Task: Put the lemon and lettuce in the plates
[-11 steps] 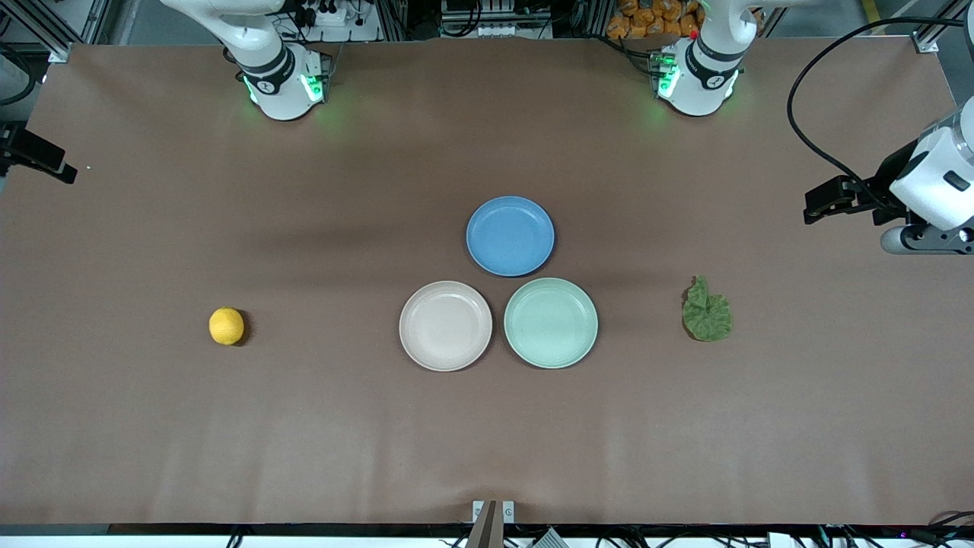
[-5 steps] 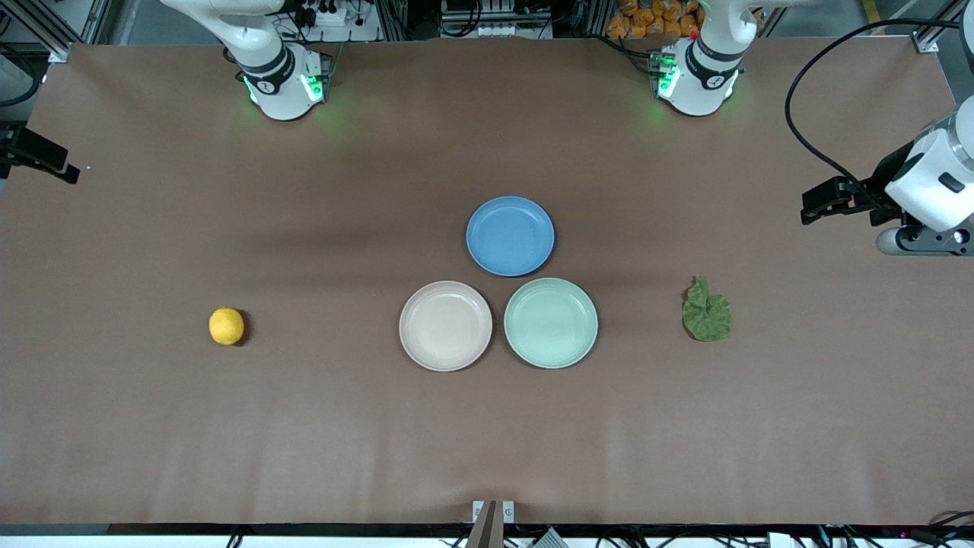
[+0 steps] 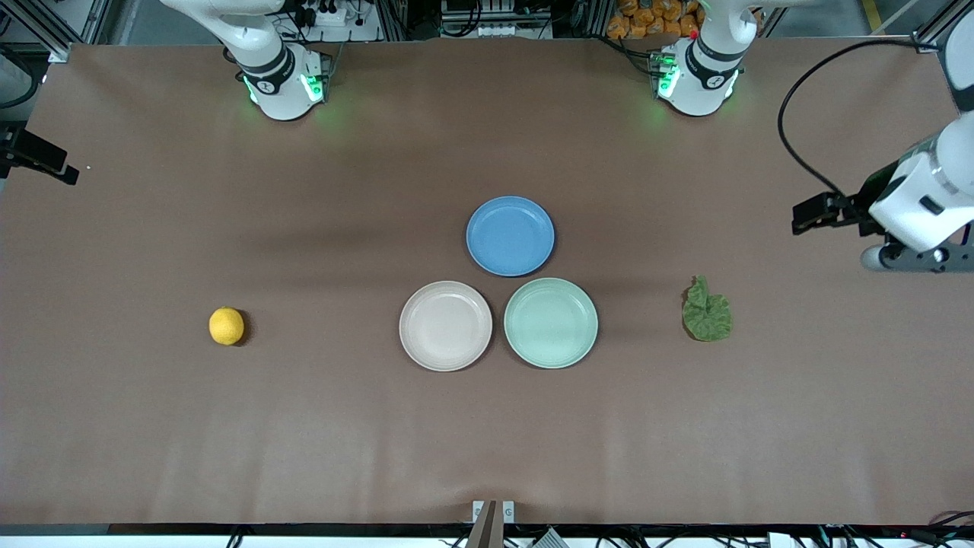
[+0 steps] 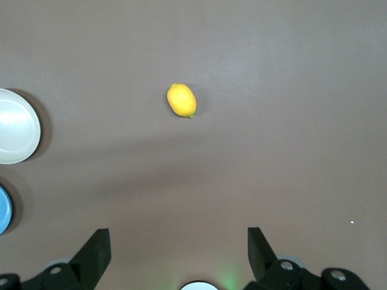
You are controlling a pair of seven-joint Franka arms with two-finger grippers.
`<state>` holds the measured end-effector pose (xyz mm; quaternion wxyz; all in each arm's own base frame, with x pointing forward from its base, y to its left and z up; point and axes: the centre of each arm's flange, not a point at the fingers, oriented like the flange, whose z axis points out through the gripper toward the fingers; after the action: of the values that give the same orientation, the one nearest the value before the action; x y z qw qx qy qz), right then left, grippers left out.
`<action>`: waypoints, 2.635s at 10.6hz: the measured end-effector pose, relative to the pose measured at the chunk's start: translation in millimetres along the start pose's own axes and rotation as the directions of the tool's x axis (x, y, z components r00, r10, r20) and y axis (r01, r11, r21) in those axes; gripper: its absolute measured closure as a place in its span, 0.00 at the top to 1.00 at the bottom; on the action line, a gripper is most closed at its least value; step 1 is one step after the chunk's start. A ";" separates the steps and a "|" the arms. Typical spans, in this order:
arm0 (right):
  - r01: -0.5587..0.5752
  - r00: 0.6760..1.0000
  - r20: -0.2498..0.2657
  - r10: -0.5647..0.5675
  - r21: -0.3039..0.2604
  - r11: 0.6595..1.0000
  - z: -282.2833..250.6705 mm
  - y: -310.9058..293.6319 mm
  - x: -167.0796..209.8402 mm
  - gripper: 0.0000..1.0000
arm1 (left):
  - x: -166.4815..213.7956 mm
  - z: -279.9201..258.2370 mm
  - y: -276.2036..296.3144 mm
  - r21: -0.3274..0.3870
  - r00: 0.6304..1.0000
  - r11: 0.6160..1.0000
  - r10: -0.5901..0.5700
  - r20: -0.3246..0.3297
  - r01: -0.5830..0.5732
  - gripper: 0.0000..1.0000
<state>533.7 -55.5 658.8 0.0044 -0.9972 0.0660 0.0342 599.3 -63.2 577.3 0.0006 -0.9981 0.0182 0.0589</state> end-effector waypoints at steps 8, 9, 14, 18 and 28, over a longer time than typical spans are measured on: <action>-0.023 1.000 0.006 0.023 0.000 1.000 3.1 0.4 1.5 1.00 | 76.8 123.5 1.1 -0.015 0.999 1.000 -0.012 -0.046 0.012 1.00; -0.023 1.000 0.007 0.023 0.000 1.000 3.6 0.4 1.7 1.00 | 79.1 143.9 1.6 -0.017 0.999 1.000 -0.026 -0.046 0.026 1.00; -0.021 0.999 -0.030 0.021 0.003 1.000 17.8 -1.3 14.4 1.00 | 101.9 249.0 8.2 -0.023 0.999 0.999 -0.047 -0.018 0.046 1.00; 0.015 1.000 0.024 -0.015 0.003 1.000 81.1 -15.4 52.4 1.00 | 104.2 322.0 10.6 -0.033 0.997 0.998 -0.049 -0.058 0.048 1.00; 0.051 0.989 0.139 -0.059 0.062 0.997 253.0 -29.6 128.4 1.00 | 74.8 405.2 8.3 -0.010 0.993 1.000 -0.016 -0.119 0.015 0.93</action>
<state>647.6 -39.6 397.7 0.0392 -0.9932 0.0391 0.1022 625.6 -72.8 166.1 -0.0048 -0.9999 0.0103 -0.0008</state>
